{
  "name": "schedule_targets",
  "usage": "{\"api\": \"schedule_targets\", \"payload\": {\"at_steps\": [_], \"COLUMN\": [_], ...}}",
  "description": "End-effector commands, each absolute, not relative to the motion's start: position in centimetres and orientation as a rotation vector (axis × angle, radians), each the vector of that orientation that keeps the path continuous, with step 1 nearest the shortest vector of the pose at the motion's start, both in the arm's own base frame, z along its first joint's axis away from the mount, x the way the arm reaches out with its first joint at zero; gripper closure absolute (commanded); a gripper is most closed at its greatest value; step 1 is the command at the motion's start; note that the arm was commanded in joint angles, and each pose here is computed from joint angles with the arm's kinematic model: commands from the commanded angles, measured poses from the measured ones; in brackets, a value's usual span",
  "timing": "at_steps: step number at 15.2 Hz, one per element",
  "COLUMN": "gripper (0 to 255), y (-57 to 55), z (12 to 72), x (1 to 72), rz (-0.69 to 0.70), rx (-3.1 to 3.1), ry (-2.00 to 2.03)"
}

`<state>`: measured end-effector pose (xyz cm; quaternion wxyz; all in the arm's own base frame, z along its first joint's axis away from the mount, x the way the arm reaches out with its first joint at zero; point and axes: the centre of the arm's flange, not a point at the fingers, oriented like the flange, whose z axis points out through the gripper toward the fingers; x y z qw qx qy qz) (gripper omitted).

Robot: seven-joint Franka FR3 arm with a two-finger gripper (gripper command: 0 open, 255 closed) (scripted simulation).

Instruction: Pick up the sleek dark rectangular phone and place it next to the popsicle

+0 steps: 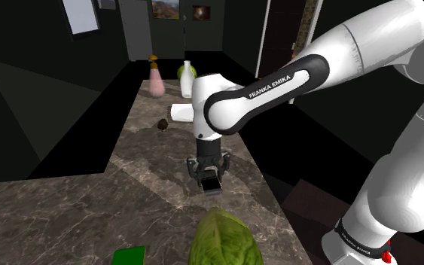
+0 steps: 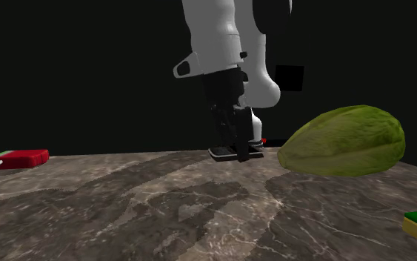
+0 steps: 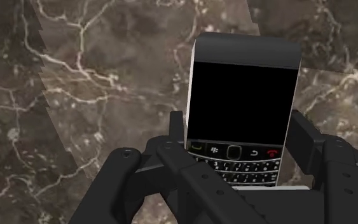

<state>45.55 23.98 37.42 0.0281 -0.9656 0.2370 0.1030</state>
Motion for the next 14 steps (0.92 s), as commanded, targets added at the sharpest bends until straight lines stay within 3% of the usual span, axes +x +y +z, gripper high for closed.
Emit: {"api": "schedule_targets", "payload": {"at_steps": [1,14], "gripper": [255,255], "y": [24.1,19.6], "z": [38.5,42.8], "x": [45.6,48.4], "rz": [0.318,0.318], "rx": [-2.981,-2.981], "ry": [0.731,0.731]}}
